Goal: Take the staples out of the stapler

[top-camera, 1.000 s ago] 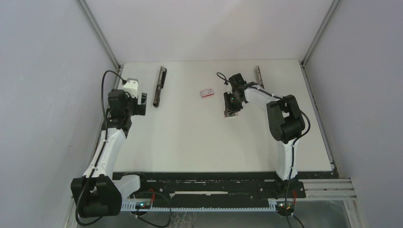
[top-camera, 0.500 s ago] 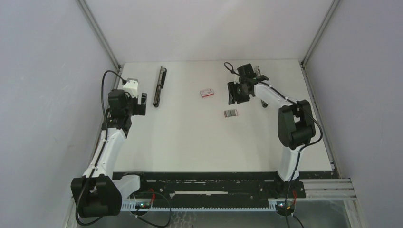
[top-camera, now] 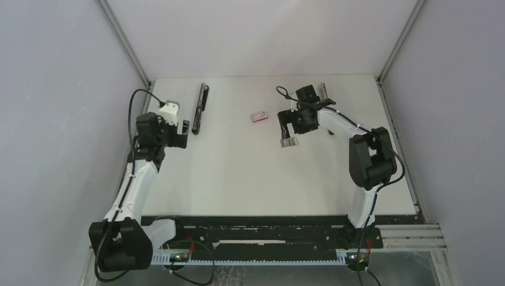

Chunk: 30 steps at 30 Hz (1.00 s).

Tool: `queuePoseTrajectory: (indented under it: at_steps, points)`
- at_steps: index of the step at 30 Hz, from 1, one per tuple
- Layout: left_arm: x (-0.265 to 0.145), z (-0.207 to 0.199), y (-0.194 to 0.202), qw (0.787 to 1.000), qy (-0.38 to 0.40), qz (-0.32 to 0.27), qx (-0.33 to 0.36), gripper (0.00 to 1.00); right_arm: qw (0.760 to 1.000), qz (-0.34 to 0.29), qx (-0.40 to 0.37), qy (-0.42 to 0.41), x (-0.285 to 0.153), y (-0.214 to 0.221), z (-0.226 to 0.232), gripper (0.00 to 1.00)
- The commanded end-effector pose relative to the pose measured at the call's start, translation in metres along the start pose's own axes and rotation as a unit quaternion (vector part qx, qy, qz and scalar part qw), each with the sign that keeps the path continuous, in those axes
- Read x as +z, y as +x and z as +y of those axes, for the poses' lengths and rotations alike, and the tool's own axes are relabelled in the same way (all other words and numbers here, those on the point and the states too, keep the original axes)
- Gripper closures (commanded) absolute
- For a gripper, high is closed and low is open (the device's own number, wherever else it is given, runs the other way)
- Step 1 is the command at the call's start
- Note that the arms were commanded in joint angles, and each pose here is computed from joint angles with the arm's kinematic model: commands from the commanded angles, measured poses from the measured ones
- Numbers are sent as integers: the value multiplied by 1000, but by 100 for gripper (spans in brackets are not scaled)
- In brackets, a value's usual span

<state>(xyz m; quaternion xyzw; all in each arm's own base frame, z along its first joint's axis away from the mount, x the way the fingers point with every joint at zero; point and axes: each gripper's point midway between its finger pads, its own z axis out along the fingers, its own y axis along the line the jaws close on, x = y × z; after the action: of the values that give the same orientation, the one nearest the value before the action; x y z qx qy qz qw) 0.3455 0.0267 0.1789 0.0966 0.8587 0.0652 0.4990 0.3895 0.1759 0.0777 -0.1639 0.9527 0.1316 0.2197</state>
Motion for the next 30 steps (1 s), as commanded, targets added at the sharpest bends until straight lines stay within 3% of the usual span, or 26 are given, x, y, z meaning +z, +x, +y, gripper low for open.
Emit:
queuePoseTrajectory:
  at_steps: [1, 4, 7, 12, 19, 30]
  points:
    - [-7, -38, -30, 988, 135, -49, 55, 0, 999, -18, -37, -16, -4, -7, -5, 0]
    - [-11, -71, -37, 965, 233, -68, 93, 0, 997, -37, -69, -21, -13, -13, -13, 0]
    - [-5, -90, -47, 949, 282, -66, 126, 0, 994, -53, -92, -37, -23, -18, -20, 0]
    - [17, -120, -64, 932, 316, -59, 167, 0, 993, -70, -68, -59, -40, -22, -34, 0]
    - [58, -169, -77, 908, 355, 1, 222, 0, 994, -62, -39, -85, -63, -17, -51, 0]
    - [111, -230, -105, 890, 389, 46, 234, 0, 991, -85, -18, -103, -97, -14, -67, 0]
